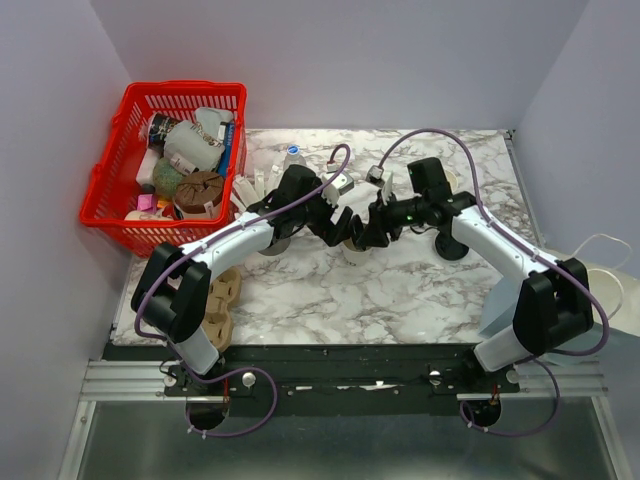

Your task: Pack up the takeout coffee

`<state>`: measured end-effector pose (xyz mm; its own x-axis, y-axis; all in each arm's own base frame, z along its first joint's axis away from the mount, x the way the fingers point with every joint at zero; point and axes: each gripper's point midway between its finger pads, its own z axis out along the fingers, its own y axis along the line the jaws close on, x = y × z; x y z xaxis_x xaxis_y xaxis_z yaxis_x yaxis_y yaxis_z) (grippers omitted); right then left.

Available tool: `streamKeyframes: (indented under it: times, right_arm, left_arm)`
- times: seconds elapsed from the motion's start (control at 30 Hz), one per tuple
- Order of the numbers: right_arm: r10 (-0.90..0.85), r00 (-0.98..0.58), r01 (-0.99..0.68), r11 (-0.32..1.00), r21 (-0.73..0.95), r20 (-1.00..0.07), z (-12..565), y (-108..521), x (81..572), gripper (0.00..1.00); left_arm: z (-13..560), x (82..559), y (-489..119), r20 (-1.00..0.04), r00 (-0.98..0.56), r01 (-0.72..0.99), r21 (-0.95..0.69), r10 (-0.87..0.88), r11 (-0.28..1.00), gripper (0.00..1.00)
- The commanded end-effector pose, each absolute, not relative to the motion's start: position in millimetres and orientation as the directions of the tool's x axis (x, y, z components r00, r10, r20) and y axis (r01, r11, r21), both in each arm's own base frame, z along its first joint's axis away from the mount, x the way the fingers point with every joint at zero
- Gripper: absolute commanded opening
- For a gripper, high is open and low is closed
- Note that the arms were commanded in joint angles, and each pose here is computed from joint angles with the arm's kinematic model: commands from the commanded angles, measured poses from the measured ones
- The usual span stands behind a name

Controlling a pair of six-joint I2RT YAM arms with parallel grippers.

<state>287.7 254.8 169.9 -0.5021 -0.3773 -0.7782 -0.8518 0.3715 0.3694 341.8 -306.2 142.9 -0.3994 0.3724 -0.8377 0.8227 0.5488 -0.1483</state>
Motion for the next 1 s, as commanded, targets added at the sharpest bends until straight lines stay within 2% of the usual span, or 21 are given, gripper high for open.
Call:
streamKeyframes:
  times: [0.0, 0.27, 0.37, 0.47, 0.5, 0.6, 0.7, 0.97]
  right_arm:
    - [-0.384, -0.476, -0.867, 0.356, 0.349, -0.791, 167, 262, 289, 0.53]
    - [-0.387, -0.525, -0.84, 0.38, 0.388, -0.758, 155, 265, 289, 0.5]
    - [-0.385, -0.547, -0.826, 0.394, 0.404, -0.743, 149, 266, 292, 0.46]
    - [-0.381, -0.559, -0.816, 0.408, 0.409, -0.737, 149, 267, 296, 0.39]
    - [-0.379, -0.555, -0.819, 0.407, 0.405, -0.741, 151, 268, 297, 0.32]
    - [-0.373, -0.536, -0.83, 0.397, 0.392, -0.758, 161, 268, 297, 0.19]
    - [-0.377, -0.502, -0.852, 0.372, 0.37, -0.778, 175, 267, 292, 0.09]
    - [-0.367, -0.47, -0.874, 0.321, 0.365, -0.803, 202, 266, 280, 0.0]
  left_arm:
    - [158, 340, -313, -0.861, -0.373, 0.836, -0.149, 0.347, 0.528, 0.95]
    - [158, 341, -313, -0.86, -0.375, 0.834, -0.15, 0.346, 0.532, 0.95]
    - [158, 341, -313, -0.861, -0.374, 0.834, -0.149, 0.345, 0.532, 0.95]
    - [159, 342, -312, -0.861, -0.373, 0.833, -0.147, 0.346, 0.534, 0.96]
    - [158, 341, -313, -0.86, -0.374, 0.833, -0.148, 0.347, 0.532, 0.96]
    - [159, 342, -312, -0.861, -0.372, 0.832, -0.144, 0.347, 0.535, 0.96]
    - [160, 341, -312, -0.861, -0.369, 0.833, -0.141, 0.349, 0.534, 0.96]
    - [161, 341, -311, -0.864, -0.365, 0.833, -0.136, 0.348, 0.537, 0.96]
